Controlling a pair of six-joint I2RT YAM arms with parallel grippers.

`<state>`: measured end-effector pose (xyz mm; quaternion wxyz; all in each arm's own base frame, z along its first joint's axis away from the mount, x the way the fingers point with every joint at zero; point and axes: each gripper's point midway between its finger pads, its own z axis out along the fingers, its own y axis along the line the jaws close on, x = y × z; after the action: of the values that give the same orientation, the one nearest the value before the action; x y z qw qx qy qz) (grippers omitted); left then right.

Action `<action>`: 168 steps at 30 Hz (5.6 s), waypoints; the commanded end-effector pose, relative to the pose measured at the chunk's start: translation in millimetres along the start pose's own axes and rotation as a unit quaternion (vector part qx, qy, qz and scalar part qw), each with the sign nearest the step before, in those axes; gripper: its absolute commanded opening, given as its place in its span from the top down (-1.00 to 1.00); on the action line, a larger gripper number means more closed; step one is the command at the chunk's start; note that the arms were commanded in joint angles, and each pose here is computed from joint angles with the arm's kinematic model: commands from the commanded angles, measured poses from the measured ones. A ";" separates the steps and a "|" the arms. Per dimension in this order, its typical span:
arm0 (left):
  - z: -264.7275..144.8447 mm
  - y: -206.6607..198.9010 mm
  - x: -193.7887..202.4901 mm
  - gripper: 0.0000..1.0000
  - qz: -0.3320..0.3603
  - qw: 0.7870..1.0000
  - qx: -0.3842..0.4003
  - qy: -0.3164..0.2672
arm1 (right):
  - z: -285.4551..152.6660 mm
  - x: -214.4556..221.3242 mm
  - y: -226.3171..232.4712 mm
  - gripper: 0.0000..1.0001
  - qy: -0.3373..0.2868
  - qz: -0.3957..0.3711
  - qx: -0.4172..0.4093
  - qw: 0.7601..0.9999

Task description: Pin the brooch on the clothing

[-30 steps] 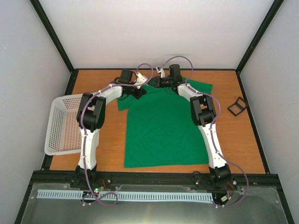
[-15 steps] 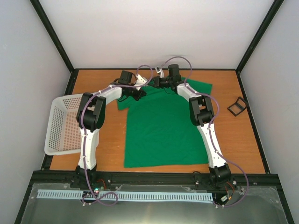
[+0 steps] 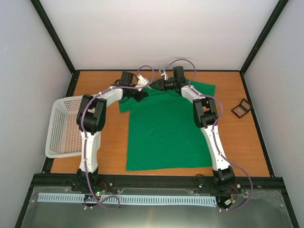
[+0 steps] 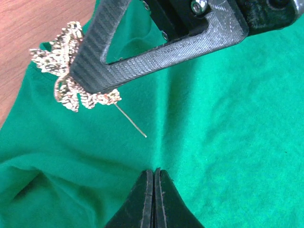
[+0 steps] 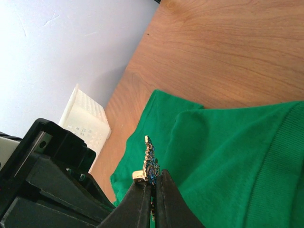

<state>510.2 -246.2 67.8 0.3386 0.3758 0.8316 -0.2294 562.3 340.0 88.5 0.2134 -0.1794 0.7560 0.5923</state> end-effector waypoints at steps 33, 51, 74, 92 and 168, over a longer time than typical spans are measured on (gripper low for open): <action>-15.3 6.7 -36.3 0.99 0.022 0.999 -0.004 -0.044 | 9.7 23.3 -1.0 0.95 0.035 0.021 -0.035 0.999; -11.2 4.0 -22.4 0.99 0.017 0.999 0.000 -0.031 | 7.8 20.4 8.6 0.95 0.037 0.114 -0.033 0.992; -5.4 4.9 -5.8 0.56 -0.019 1.000 0.007 -0.008 | 6.6 25.5 4.2 0.95 0.043 0.157 -0.027 0.986; 3.9 -14.3 16.0 0.26 -0.042 0.996 0.071 0.013 | 8.6 21.1 3.9 0.95 0.044 0.160 -0.027 0.986; 15.9 12.1 17.9 0.98 -0.127 0.988 0.078 0.035 | 11.4 28.4 20.3 0.95 0.024 0.130 -0.033 0.991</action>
<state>521.6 -244.9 50.5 0.2763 0.3136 0.8518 -0.3159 531.3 346.2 56.2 0.0905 -0.0796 0.7742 0.6213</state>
